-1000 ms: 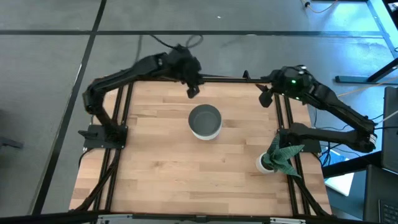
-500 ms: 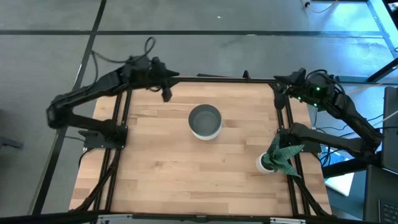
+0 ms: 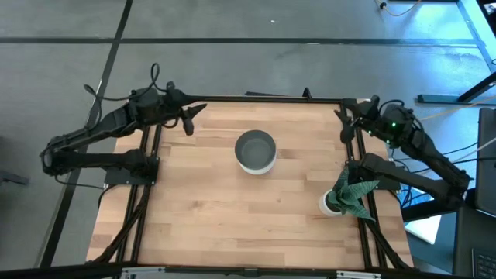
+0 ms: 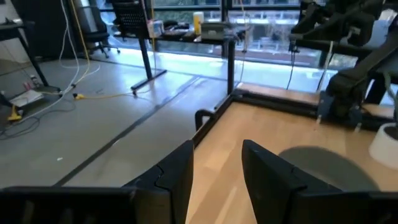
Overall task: Nest bowls inside each other
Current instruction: Return to Home Position
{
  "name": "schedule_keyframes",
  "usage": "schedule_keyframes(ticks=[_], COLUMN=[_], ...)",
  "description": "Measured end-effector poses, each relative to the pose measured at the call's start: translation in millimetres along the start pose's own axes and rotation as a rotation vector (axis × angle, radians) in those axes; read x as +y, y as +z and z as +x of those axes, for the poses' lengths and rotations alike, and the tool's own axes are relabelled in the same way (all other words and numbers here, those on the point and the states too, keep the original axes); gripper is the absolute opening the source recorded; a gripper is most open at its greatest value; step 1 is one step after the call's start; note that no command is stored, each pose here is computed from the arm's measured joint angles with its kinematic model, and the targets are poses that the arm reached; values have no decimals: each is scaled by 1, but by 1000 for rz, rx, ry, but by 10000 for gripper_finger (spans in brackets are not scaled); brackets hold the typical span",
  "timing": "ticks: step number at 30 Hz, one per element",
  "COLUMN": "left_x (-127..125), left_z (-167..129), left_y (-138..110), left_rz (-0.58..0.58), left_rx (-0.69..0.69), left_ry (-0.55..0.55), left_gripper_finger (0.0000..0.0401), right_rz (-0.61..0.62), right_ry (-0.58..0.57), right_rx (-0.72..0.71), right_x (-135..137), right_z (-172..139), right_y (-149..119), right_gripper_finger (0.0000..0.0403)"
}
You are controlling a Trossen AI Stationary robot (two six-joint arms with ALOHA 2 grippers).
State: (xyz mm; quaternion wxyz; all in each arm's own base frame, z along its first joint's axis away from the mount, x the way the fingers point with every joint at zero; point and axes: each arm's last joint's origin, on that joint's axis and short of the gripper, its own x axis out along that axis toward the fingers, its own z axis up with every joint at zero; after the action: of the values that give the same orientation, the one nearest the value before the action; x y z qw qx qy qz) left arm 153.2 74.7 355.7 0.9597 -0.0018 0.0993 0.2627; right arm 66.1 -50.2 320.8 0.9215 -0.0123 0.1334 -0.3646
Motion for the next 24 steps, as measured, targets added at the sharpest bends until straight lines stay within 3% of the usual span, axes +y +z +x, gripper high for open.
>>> schedule_keyframes(ticks=[6, 12, 24], left_x=[1, 1, 2], left_z=[-4, -6, -22], left_y=[-23, -44, -79], left_rz=[10, -6, -39], left_rx=[32, -84, -141], left_ry=[61, 78, 77], left_gripper_finger=[130, 130, 130], right_rz=[17, 54, 104], right_ry=[-8, -37, -41], right_rx=[-106, -229, -276], right_x=[2, 0, 0], right_z=[-2, -13, -20], right_y=[-27, -39, -55], right_gripper_finger=[193, 193, 193])
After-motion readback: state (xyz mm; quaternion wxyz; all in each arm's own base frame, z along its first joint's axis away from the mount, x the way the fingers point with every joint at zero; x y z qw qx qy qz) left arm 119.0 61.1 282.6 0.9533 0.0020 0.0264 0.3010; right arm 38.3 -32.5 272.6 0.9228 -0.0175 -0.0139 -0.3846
